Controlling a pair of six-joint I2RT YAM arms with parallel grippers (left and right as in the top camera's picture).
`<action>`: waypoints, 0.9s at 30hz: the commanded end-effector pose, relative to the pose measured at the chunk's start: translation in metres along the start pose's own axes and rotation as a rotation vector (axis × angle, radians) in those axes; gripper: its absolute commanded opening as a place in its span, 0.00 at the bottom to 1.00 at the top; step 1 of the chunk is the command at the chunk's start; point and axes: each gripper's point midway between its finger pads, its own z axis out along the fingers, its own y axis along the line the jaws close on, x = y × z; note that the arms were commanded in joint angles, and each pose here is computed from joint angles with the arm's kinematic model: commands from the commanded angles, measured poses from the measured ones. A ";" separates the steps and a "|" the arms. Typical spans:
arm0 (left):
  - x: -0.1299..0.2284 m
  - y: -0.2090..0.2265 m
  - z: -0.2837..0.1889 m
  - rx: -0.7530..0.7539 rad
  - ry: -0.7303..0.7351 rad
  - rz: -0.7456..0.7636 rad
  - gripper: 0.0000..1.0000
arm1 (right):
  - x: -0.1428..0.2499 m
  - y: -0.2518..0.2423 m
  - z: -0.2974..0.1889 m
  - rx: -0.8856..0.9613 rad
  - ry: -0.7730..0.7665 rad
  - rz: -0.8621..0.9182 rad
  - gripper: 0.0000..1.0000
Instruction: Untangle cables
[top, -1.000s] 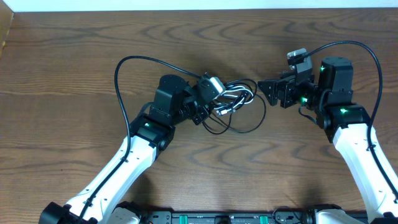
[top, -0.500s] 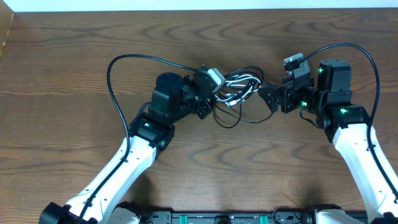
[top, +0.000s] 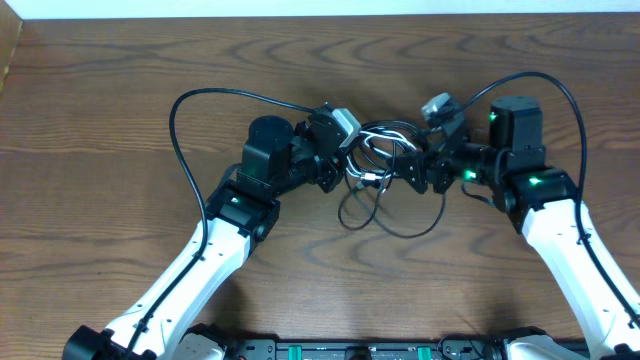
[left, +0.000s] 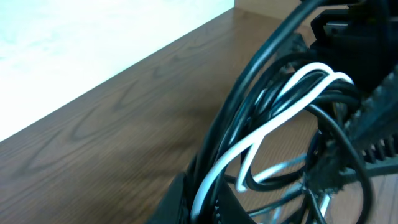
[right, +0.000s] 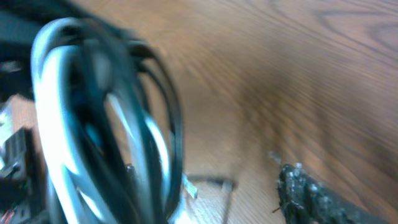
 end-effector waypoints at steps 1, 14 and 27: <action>-0.018 -0.008 -0.005 0.035 -0.047 0.010 0.08 | -0.005 0.029 0.003 -0.112 -0.012 -0.068 0.51; 0.022 0.031 -0.010 -0.208 0.123 -0.044 0.08 | 0.002 -0.016 0.002 0.155 0.026 0.031 0.06; 0.071 0.078 -0.041 -0.539 0.350 -0.056 0.08 | 0.030 -0.095 -0.037 0.621 0.078 0.247 0.05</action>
